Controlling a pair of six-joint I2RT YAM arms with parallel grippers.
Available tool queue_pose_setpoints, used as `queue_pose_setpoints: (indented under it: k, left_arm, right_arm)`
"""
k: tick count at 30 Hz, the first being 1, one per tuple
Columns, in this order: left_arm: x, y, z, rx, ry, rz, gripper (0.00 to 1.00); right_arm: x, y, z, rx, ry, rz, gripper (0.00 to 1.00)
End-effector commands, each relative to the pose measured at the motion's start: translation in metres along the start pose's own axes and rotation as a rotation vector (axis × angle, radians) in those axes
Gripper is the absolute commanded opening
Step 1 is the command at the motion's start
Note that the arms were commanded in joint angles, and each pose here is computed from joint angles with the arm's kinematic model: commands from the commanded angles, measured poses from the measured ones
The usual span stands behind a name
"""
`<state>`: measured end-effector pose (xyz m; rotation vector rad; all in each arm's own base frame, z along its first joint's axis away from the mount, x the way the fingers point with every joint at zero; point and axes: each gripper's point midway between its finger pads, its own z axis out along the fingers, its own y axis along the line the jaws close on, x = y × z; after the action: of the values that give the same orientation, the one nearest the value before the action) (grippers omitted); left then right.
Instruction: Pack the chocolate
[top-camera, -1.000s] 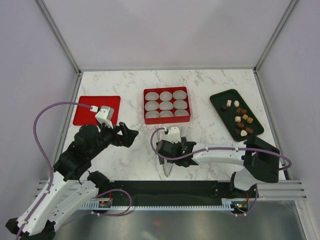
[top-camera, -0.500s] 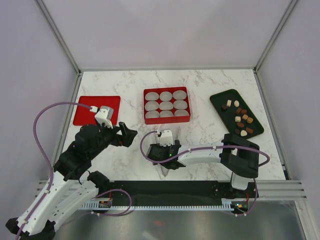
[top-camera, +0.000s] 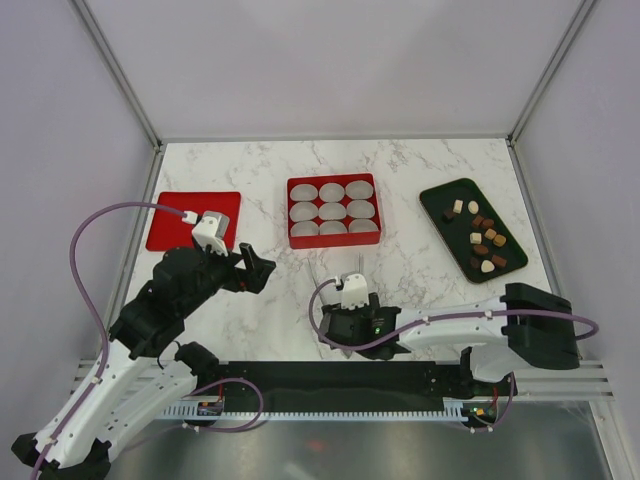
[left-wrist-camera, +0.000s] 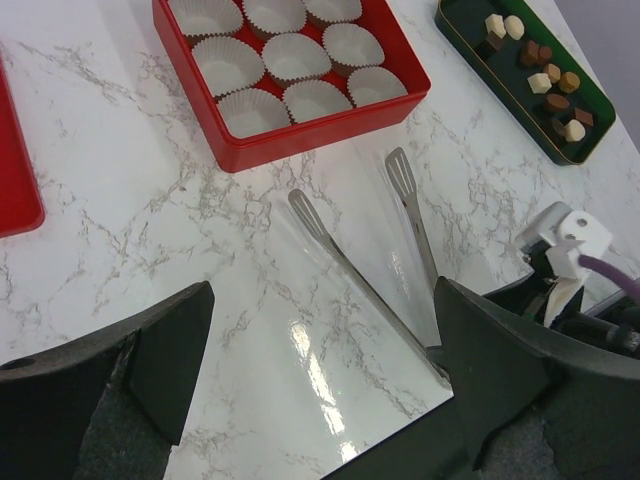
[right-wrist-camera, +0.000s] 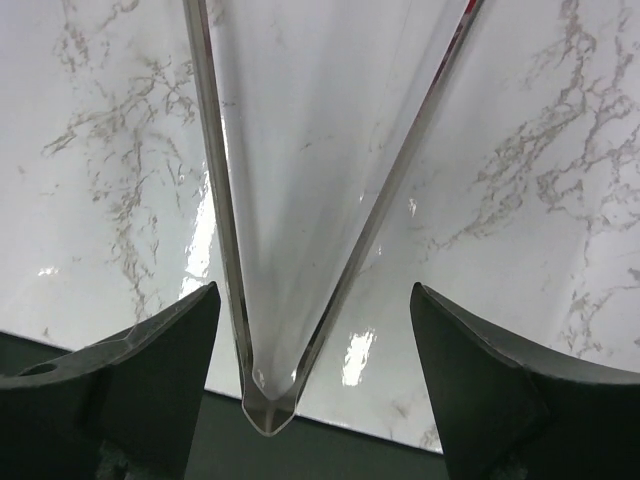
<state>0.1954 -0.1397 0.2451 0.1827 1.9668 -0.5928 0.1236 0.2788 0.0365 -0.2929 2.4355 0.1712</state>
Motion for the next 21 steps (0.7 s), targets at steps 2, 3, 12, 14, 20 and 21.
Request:
queue_pose_setpoints:
  k: [2,3,12,14,20,21]
  left_arm:
    - [0.001,0.002,0.003,-0.015,0.000,-0.028,0.99]
    - [0.000,0.002,0.002,-0.015,-0.004,-0.028,0.99]
    - [0.001,0.003,0.003,-0.019,0.001,-0.026,0.99]
    - [0.001,0.003,0.003,-0.020,-0.001,-0.026,0.99]
    - [0.001,0.003,0.002,-0.020,0.001,-0.026,0.99]
    - [0.001,0.003,0.002,-0.020,-0.001,-0.026,0.99]
  right_arm:
    - [-0.014,-0.004,-0.017,-0.019,-0.045,0.035,0.87]
    - [-0.017,-0.003,-0.017,-0.018,-0.052,0.037,0.91]
    - [-0.028,0.020,0.006,0.073,-0.063,0.024,0.98]
    - [-0.026,0.021,0.016,0.101,-0.056,0.025,0.98]
    - [-0.023,0.017,0.033,0.144,-0.036,0.034,0.98]
    - [-0.024,0.016,0.034,0.146,-0.037,0.038,0.98]
